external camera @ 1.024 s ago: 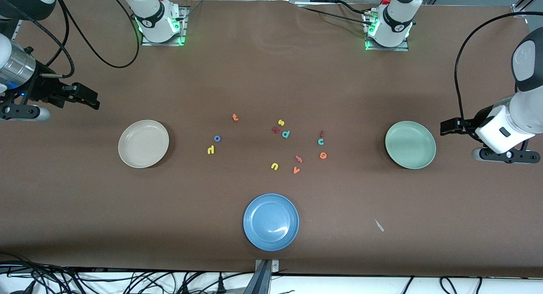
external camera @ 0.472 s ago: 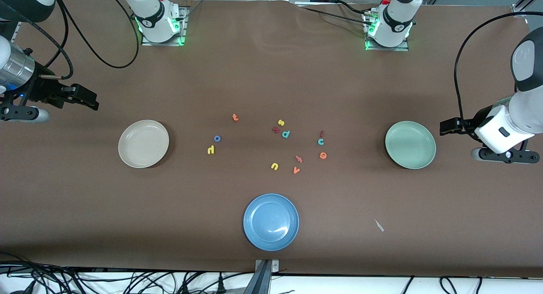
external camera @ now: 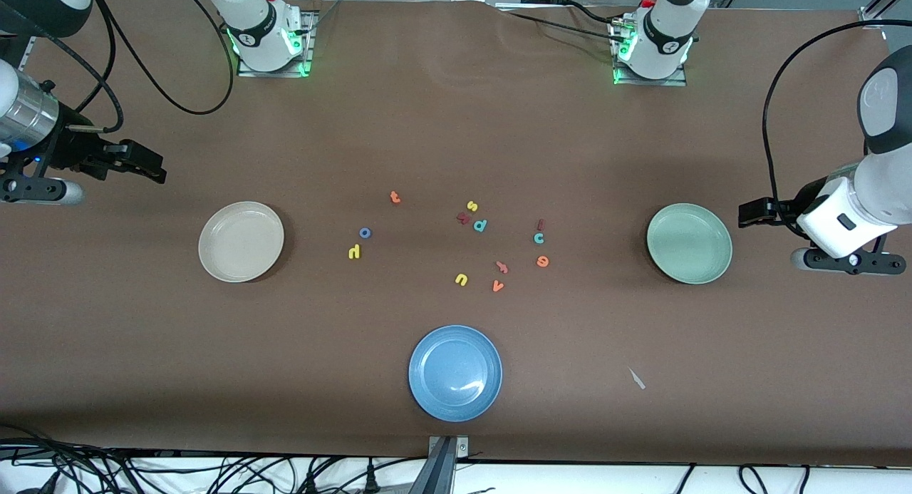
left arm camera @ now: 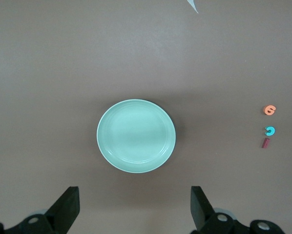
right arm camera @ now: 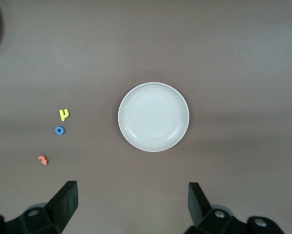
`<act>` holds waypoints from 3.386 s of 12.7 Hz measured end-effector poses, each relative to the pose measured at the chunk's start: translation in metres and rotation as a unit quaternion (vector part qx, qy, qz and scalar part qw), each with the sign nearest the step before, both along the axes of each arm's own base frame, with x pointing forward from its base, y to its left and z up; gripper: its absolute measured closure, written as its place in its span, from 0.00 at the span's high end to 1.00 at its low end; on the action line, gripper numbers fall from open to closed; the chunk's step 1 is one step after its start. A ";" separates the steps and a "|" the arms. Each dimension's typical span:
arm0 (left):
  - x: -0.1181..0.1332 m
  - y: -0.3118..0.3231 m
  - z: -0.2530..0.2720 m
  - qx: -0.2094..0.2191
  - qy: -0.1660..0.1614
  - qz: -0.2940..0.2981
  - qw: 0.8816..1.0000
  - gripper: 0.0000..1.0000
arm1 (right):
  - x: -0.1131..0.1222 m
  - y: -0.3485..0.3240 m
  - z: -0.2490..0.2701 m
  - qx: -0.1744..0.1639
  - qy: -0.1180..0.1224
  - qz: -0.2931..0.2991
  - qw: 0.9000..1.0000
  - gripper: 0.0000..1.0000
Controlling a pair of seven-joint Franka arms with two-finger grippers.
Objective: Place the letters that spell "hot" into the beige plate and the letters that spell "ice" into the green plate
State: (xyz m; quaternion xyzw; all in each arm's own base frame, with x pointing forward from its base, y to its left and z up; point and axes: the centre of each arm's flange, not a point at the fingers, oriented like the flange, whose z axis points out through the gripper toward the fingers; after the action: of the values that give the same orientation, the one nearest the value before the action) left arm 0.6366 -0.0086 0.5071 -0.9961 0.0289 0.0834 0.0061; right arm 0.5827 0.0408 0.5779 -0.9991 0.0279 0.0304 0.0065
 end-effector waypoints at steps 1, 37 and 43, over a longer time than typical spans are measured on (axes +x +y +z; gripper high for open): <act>0.000 0.000 0.000 0.000 0.000 0.000 1.000 1.00 | 0.000 0.000 0.000 0.000 0.001 0.000 1.000 1.00; 0.000 -0.006 0.000 -0.001 0.000 -0.005 1.000 1.00 | -0.012 -0.015 -0.001 -0.002 0.039 -0.002 0.999 1.00; 0.000 -0.006 0.000 -0.001 0.000 -0.005 1.000 1.00 | -0.014 -0.015 0.000 -0.002 0.042 -0.002 0.999 1.00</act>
State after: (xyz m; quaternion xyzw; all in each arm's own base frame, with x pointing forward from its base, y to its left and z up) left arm 0.6364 -0.0148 0.5070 -0.9959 0.0340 0.0837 0.0056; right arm 0.5691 0.0257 0.5779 -0.9969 0.0303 0.0727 0.0036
